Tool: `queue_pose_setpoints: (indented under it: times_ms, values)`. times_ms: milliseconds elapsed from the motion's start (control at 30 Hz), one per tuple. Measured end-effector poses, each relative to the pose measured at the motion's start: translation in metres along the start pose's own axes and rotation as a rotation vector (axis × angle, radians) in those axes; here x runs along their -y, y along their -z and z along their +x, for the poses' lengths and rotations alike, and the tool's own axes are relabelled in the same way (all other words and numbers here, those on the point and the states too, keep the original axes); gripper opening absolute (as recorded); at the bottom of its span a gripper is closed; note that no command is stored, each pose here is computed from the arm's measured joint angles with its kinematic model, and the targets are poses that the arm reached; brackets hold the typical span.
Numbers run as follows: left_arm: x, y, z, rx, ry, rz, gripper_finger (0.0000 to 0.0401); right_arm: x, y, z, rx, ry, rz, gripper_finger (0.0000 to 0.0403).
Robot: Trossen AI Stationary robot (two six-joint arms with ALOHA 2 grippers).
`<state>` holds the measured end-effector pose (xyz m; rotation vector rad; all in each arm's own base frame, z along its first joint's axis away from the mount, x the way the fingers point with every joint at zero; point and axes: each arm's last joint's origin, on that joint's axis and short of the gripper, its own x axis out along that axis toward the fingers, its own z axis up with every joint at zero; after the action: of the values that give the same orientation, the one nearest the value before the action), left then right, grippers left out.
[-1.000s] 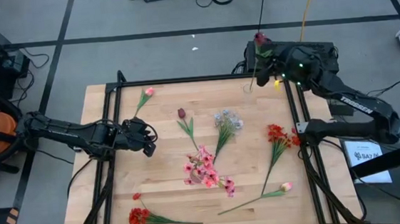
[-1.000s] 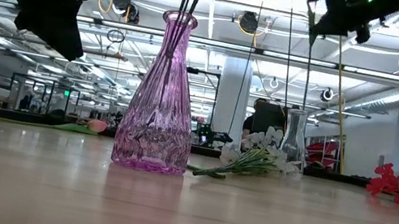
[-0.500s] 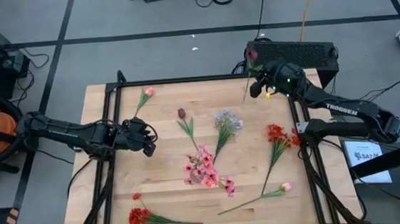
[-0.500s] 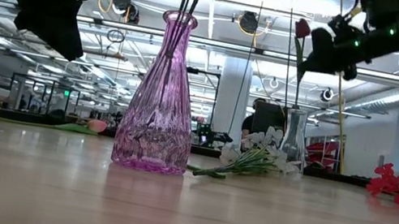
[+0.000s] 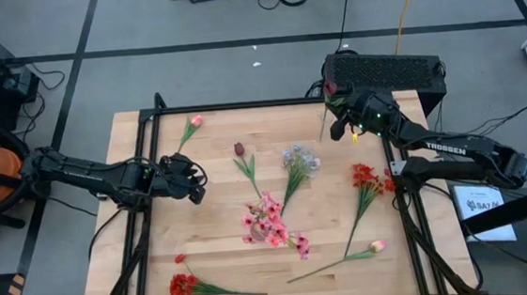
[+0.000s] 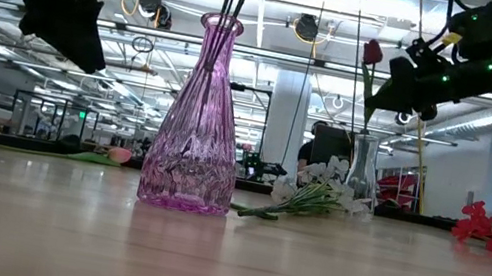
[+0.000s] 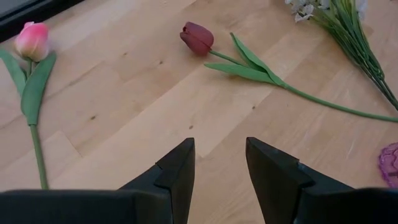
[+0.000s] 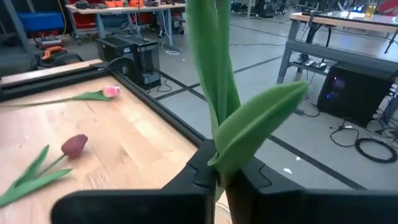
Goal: Sort flowers into vase by color
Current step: Put the bottom dark red flower into the transparent vase, then put the white flowers into the purple vase
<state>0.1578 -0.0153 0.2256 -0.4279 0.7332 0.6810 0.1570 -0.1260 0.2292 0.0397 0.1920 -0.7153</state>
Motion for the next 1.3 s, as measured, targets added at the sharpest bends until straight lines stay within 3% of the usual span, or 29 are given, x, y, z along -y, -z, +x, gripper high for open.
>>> queue_pose_setpoints:
  times_ms: [467,833,1100,1300]
  values:
    - [0.000,0.000,0.000,0.000,0.000,-0.001,0.0150,0.000,-0.003,-0.003,0.005,0.005,0.030,0.0111]
    - [0.000,0.000,0.000,0.000,0.000,-0.001,0.0150,0.006,-0.053,-0.022,-0.219,0.130,0.032,0.0166]
    - [0.000,0.000,0.000,0.001,0.001,0.000,0.0150,0.008,-0.095,-0.045,-0.295,0.172,0.269,0.0161]
    - [0.000,0.000,0.000,-0.003,0.004,0.000,0.0150,0.005,-0.107,-0.063,-0.402,0.212,0.481,0.0137]
